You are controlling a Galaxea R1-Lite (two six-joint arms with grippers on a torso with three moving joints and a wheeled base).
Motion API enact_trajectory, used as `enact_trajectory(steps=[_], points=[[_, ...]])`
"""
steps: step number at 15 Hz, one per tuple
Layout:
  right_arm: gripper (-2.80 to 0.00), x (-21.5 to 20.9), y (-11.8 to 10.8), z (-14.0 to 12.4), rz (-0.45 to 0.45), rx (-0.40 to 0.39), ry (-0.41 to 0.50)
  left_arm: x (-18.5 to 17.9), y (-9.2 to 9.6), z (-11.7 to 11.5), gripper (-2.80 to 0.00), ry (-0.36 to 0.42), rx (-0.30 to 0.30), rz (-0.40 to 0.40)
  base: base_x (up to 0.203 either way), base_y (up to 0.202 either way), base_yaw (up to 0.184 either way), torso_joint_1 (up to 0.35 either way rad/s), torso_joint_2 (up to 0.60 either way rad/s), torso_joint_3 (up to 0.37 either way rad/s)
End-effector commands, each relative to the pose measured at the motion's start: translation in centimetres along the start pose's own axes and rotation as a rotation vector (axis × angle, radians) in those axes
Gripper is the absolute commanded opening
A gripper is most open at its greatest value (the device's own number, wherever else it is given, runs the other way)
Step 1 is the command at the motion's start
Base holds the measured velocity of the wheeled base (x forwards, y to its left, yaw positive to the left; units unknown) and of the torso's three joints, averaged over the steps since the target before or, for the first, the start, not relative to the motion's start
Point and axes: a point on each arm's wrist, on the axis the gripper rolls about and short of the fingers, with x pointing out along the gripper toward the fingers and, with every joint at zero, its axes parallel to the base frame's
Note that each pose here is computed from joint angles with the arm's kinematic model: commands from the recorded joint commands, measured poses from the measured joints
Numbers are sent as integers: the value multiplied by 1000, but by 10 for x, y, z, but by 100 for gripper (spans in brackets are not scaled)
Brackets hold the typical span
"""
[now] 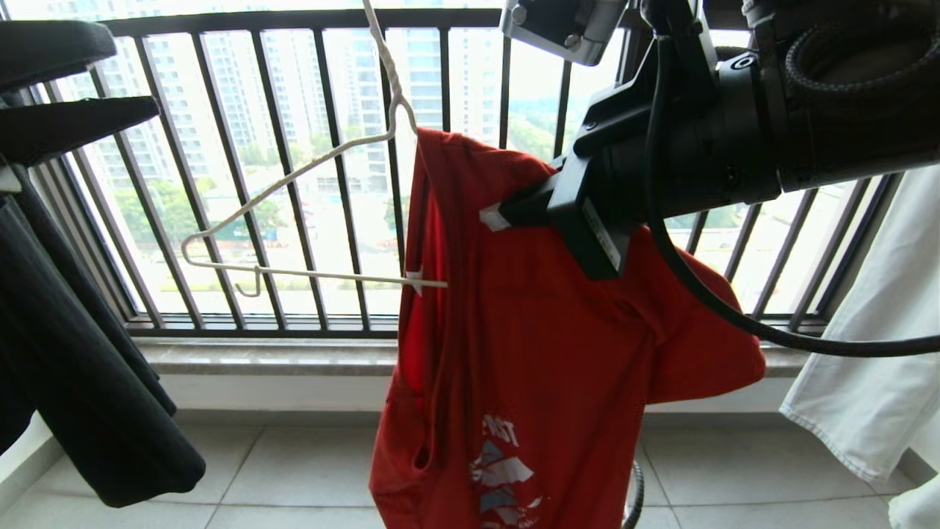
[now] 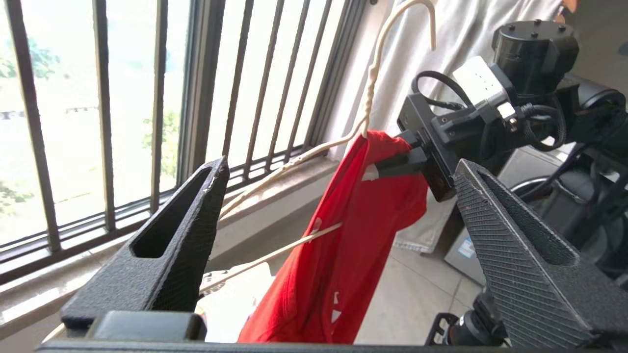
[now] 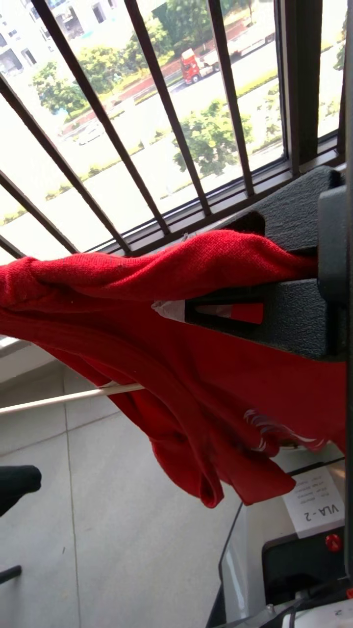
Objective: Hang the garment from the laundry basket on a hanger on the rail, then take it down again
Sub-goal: Hang the clothes on the clothes rack
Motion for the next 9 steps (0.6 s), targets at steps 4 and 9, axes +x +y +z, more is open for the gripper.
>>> enact_trajectory(steps=[4,9], points=[[-280,13,-16,-1,-144,27,-21,-4,-10,4,-280,-20,30,-1,0,0,0,0,0,0],[-280,18,-39,-5,-265,193,-77,5,-14,9,-280,81,-105,-23,0,0,0,0,0,0]])
